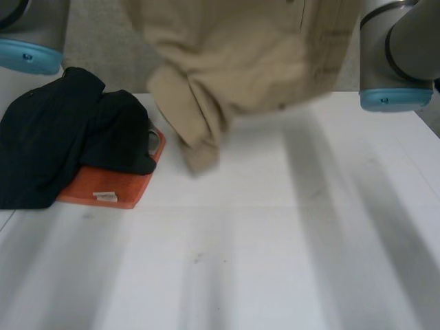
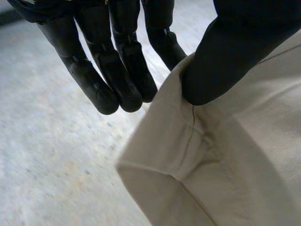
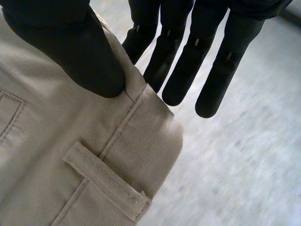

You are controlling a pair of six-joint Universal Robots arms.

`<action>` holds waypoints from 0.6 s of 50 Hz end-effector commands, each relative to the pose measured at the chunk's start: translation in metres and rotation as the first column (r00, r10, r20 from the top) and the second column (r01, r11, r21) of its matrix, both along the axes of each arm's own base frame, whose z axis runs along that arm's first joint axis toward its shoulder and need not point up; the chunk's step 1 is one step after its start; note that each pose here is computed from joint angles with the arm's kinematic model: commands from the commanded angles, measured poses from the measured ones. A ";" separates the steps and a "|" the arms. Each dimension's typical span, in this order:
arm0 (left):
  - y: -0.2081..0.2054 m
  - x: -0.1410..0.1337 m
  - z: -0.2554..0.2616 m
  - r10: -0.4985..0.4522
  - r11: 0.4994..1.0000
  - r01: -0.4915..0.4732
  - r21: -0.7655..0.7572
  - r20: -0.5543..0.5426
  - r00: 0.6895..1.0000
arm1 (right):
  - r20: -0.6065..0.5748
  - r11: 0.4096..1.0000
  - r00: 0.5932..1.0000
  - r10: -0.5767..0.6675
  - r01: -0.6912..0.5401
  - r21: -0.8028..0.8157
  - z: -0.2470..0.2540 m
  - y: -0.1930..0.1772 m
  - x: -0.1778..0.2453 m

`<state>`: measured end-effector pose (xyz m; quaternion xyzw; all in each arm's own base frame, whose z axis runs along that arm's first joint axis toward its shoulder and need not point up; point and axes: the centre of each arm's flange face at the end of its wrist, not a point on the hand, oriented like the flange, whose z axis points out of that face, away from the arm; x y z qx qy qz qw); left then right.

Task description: Fold the laundry.

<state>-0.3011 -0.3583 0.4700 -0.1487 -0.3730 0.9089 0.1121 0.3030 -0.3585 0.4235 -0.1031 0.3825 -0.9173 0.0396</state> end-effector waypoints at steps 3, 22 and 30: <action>0.002 0.001 -0.048 -0.036 0.985 0.026 0.169 0.059 0.998 | -0.097 0.992 0.990 0.099 -0.090 0.094 -0.039 0.014 0.003; 0.074 0.006 -0.276 -0.296 0.679 -0.098 0.728 0.393 0.870 | -0.446 0.694 0.837 0.316 0.117 0.711 -0.270 0.071 -0.031; 0.122 0.028 -0.276 -0.431 0.550 -0.223 0.805 0.502 0.750 | -0.592 0.575 0.677 0.438 0.295 0.763 -0.265 0.111 -0.057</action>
